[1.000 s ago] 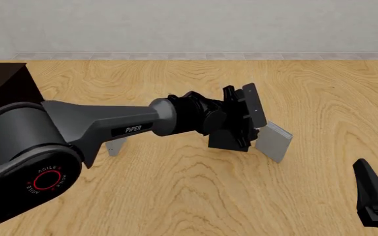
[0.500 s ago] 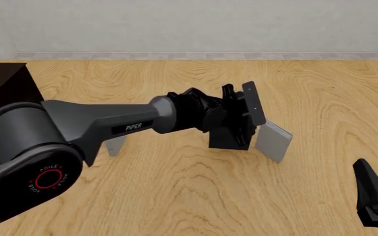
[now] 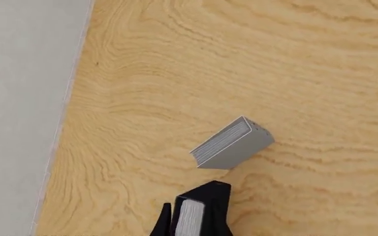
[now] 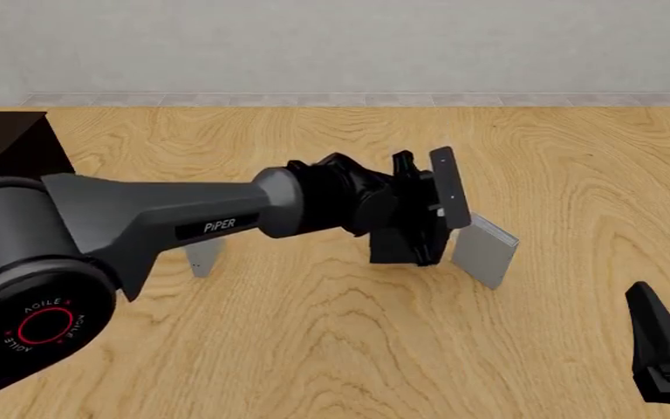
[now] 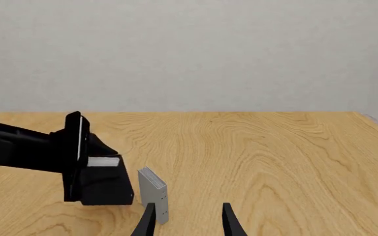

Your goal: Pick up the book in the middle and place it on the cabinet shelf.

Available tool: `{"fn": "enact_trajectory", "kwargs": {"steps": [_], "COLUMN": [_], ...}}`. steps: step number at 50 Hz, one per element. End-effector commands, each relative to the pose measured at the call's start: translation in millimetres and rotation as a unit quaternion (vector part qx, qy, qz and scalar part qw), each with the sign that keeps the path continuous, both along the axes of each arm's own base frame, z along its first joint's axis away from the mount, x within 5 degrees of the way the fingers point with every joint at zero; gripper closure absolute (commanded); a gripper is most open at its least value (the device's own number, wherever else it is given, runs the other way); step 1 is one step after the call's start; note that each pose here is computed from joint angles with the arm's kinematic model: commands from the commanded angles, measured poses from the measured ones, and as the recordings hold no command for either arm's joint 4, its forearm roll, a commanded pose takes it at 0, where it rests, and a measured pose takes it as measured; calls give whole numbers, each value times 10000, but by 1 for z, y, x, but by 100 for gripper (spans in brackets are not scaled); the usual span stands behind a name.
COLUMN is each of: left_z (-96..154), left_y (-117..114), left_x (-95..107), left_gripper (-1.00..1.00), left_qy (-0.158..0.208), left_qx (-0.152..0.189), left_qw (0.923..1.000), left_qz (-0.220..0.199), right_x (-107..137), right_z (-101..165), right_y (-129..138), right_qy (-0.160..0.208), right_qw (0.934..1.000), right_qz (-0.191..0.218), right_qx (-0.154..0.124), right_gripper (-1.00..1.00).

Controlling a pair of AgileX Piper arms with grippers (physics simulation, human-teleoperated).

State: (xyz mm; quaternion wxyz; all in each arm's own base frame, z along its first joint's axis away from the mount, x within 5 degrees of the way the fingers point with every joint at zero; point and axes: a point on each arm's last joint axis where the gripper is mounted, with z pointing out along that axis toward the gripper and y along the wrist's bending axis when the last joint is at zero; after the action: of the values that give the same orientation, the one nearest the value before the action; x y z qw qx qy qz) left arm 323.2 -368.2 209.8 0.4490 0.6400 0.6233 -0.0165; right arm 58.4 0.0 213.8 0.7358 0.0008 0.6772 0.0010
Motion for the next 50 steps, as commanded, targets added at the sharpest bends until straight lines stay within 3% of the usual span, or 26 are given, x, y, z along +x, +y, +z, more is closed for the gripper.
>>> {"fn": "enact_trajectory", "kwargs": {"steps": [1, 12, 19, 38, 50], "left_z": [-11, -7, 0, 8, 22], "left_y": [18, 21, 21, 32, 38], "left_x": [7, 0, -15, -11, -21], "left_gripper": [100, 100, 100, 100, 100], "left_qy": [367, 404, 442, 436, 402], "left_qx": [53, 64, 54, 138, 108], "left_qw": [9989, 9988, 9988, 9986, 9989], "left_qz": [284, 273, 192, 247, 207], "right_x": [0, 0, 0, 0, 0], "right_z": [0, 0, 0, 0, 0], "right_y": [0, 0, 0, 0, 0], "right_qy": [-1, 1, -1, 0, -1], "right_qw": [10000, 10000, 10000, 10000, 10000], "right_qz": [0, 1, 0, 1, 0], "right_qx": [0, 0, 0, 2, 0], "right_gripper": [-100, -100, -100, -100, -100]}}
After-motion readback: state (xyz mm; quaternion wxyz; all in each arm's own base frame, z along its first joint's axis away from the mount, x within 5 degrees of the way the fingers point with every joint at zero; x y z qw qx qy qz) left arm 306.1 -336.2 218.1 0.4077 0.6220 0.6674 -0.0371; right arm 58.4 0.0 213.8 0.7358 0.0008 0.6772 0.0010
